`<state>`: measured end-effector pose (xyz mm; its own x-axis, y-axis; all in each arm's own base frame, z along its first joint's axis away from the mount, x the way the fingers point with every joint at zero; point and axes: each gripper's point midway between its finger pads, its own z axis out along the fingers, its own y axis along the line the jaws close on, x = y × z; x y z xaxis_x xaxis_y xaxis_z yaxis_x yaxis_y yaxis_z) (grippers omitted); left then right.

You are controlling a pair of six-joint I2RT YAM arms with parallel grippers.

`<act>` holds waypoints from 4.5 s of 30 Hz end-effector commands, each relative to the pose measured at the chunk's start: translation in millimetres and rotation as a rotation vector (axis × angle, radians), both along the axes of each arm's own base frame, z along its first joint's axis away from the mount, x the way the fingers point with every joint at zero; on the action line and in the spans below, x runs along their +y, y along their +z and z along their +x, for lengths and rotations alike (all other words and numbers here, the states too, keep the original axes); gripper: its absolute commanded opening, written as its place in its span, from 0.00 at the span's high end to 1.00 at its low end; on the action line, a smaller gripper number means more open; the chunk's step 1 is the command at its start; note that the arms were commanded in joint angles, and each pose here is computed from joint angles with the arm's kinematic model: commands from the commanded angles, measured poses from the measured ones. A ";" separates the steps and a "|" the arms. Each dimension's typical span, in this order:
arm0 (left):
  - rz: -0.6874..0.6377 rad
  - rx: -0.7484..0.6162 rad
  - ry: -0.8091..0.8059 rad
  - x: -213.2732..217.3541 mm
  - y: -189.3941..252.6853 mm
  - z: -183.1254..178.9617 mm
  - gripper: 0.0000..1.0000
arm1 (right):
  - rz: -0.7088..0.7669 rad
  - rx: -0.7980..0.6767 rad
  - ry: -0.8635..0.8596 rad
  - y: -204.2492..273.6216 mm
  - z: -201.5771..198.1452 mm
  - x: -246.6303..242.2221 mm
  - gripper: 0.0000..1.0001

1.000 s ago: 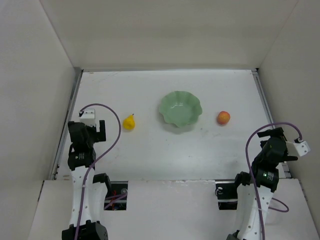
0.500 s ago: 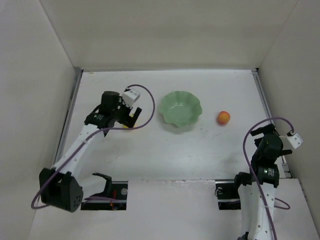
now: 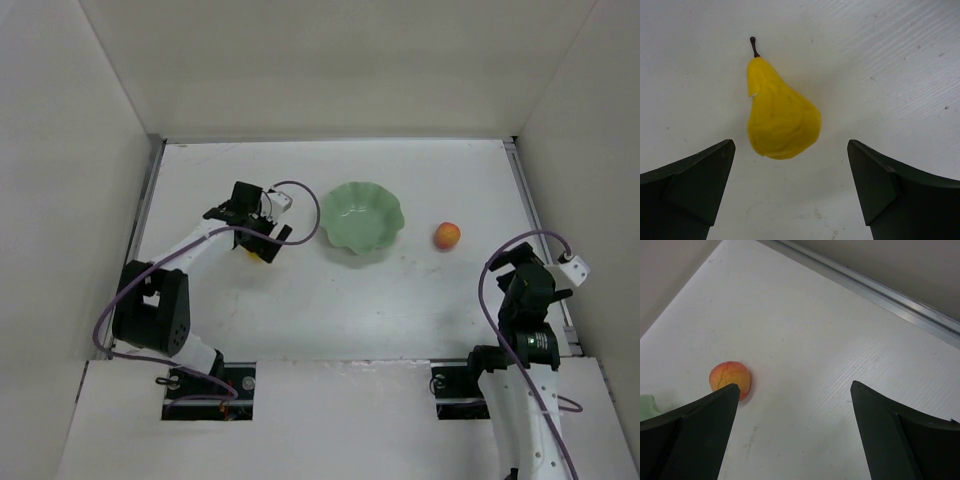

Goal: Place and organize the fake fruits in the fruit bowl

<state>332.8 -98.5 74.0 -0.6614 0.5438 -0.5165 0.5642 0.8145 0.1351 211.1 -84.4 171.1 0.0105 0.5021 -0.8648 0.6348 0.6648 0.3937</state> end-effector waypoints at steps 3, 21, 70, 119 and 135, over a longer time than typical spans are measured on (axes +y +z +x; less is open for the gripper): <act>-0.005 -0.009 0.021 -3.5 -15.0 16.3 0.12 | -0.027 -0.059 -0.008 23.1 4.9 -1.2 0.00; -0.155 -0.365 -0.155 -116.8 145.3 57.7 0.80 | 0.033 -0.012 0.147 1.5 38.4 28.1 0.00; -0.231 -0.374 0.441 103.3 137.3 54.6 0.00 | 0.228 0.292 0.314 -98.0 195.7 89.7 0.26; -0.436 -0.386 0.708 141.3 130.6 32.6 0.00 | -0.072 -0.132 0.589 126.1 157.5 170.4 0.00; -0.510 -0.269 0.858 169.4 109.8 23.8 0.00 | 0.099 -0.062 0.118 23.8 53.2 -2.1 0.00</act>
